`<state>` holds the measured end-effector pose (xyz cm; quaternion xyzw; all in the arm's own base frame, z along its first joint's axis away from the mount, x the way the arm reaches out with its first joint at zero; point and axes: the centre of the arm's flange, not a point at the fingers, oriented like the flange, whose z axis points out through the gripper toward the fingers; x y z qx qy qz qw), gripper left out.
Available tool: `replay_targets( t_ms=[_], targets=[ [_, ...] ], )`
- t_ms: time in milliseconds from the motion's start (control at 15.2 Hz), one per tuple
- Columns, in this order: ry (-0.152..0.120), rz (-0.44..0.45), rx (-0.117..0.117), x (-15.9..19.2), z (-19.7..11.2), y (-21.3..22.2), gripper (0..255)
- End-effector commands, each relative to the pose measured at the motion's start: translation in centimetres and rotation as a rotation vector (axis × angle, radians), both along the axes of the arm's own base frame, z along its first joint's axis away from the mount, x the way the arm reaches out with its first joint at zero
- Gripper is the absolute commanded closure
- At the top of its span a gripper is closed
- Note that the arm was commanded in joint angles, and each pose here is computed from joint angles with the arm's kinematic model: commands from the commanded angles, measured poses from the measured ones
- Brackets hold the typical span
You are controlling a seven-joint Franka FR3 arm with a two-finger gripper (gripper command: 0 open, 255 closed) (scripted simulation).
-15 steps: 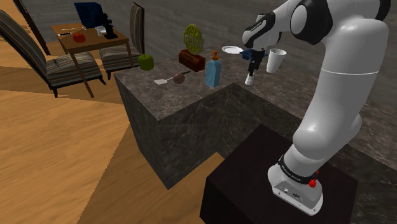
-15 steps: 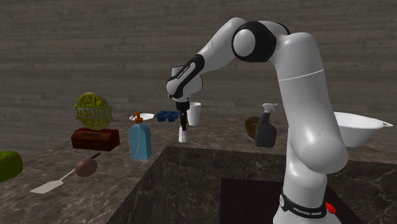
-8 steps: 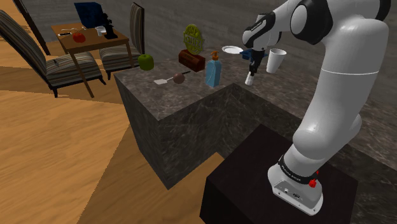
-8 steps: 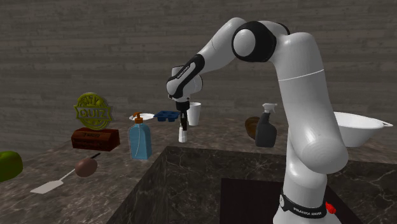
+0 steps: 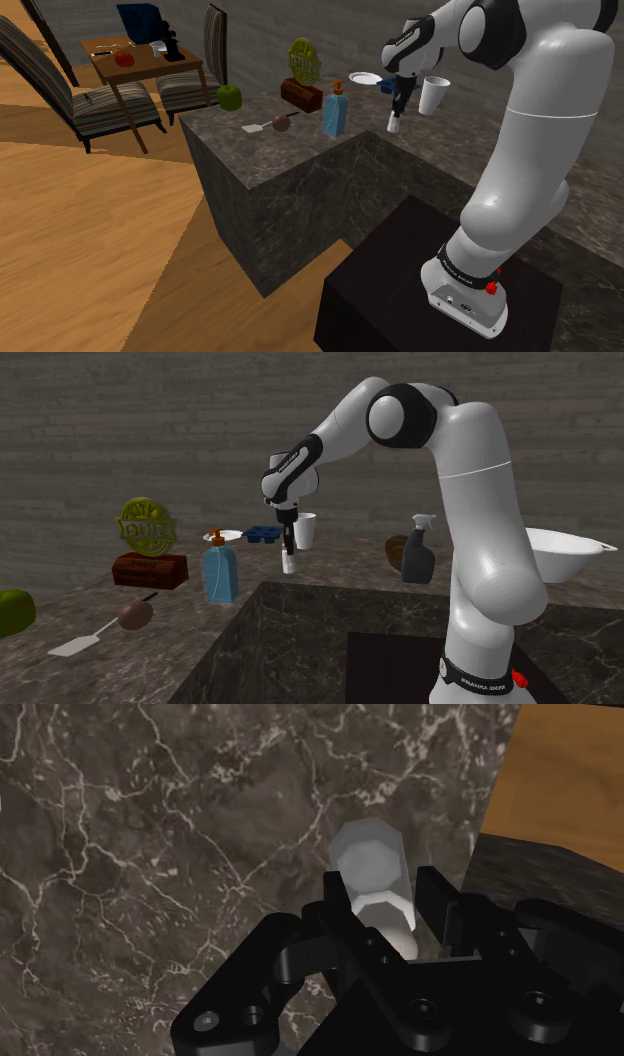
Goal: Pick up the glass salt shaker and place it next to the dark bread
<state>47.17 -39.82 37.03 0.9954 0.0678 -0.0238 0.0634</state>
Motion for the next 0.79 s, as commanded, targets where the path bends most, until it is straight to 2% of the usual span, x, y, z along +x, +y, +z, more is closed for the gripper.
replay_targets(
  t_ms=[0,726],
  targets=[
    [0.000,0.000,0.000,0.0,1.1,-0.1,255],
    [0.000,0.000,0.000,0.0,6.9,-0.1,255]
  ],
)
